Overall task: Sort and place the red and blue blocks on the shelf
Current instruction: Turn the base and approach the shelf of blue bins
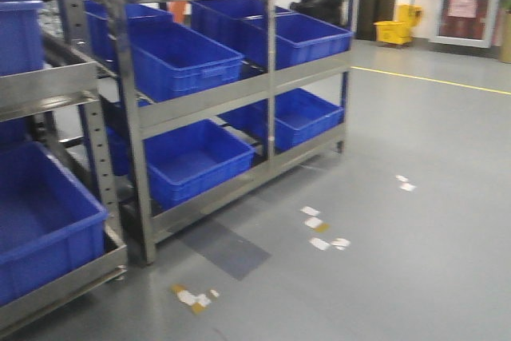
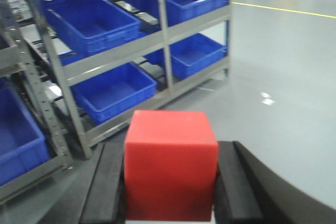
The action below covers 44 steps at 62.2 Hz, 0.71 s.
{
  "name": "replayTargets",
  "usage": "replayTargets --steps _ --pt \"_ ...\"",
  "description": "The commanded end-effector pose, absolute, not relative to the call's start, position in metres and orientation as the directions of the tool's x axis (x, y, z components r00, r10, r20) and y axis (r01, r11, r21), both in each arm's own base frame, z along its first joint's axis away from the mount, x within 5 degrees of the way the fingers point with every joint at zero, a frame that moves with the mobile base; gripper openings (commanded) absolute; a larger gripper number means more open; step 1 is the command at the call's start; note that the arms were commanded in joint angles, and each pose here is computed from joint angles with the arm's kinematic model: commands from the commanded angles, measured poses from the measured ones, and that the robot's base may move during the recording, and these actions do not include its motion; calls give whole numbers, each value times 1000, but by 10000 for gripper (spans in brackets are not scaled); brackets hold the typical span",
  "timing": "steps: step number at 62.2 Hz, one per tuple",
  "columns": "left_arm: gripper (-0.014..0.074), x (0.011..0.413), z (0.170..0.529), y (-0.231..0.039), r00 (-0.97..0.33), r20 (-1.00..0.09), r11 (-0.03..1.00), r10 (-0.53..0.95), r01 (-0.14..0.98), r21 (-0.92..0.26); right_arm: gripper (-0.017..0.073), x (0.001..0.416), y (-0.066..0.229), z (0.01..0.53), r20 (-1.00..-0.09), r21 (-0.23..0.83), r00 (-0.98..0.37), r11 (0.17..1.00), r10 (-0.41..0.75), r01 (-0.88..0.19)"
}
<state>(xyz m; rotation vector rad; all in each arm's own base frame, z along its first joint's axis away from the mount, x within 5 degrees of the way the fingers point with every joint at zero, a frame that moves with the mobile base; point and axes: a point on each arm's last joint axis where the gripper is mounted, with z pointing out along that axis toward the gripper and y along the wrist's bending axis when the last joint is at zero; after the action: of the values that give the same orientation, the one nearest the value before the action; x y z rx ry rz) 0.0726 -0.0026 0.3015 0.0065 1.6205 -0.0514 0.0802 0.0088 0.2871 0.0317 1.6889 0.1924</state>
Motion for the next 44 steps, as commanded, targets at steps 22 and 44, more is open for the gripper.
replayTargets --steps 22,44 --pt "132 71 321 -3 65 -997 998 -48 51 -44 51 81 9 303 -990 143 -28 984 141 -102" --pt "132 71 321 -3 65 -997 998 -48 51 -44 51 81 9 303 -990 143 -28 984 141 -102"
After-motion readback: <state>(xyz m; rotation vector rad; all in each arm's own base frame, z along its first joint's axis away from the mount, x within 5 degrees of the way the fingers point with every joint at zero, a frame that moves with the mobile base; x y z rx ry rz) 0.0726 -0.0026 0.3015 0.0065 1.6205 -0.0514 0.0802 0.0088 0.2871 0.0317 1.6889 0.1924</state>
